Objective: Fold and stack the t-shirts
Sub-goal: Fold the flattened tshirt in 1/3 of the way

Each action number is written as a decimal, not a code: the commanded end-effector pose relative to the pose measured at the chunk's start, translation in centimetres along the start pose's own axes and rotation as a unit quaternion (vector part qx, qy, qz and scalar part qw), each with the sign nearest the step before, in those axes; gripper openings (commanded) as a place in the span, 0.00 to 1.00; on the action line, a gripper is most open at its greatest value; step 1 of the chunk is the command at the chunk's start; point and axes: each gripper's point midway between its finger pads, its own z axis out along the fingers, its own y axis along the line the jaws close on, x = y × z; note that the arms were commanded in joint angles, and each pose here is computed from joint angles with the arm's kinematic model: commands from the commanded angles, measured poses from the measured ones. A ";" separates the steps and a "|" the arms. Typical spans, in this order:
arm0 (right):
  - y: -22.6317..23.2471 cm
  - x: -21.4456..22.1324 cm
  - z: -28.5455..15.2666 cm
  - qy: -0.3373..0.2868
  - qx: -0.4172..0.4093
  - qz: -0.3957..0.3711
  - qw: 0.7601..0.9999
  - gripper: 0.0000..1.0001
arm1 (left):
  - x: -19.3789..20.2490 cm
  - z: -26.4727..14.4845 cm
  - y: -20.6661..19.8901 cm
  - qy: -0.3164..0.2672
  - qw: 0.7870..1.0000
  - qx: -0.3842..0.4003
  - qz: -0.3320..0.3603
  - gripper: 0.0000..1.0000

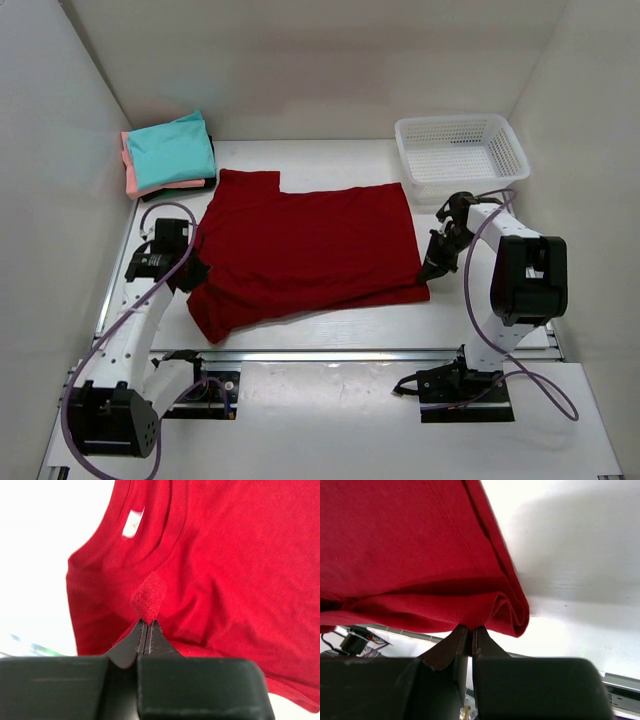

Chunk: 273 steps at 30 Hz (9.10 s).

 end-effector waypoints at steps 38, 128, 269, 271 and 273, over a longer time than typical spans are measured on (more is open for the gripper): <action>8.4 -0.9 0.2 -0.110 -0.081 -0.160 0.978 0.99 | 6.5 2.4 3.2 0.098 0.989 -0.050 0.103 0.81; -2.3 2.2 1.3 -0.036 0.086 -0.132 0.987 0.99 | 1.1 11.1 -3.4 0.027 0.992 0.013 0.120 0.60; 10.9 -0.9 -10.0 -0.322 0.004 -0.273 0.907 0.99 | -3.7 0.5 -11.1 -0.003 0.986 0.089 0.142 0.56; 11.5 -2.4 -9.5 -0.316 -0.097 -0.234 0.914 0.86 | -6.6 1.2 -13.8 -0.025 0.984 0.095 0.150 0.51; 10.2 -3.8 -8.0 -0.292 -0.145 -0.183 0.928 0.34 | -8.5 2.9 -15.5 -0.034 0.983 0.096 0.150 0.20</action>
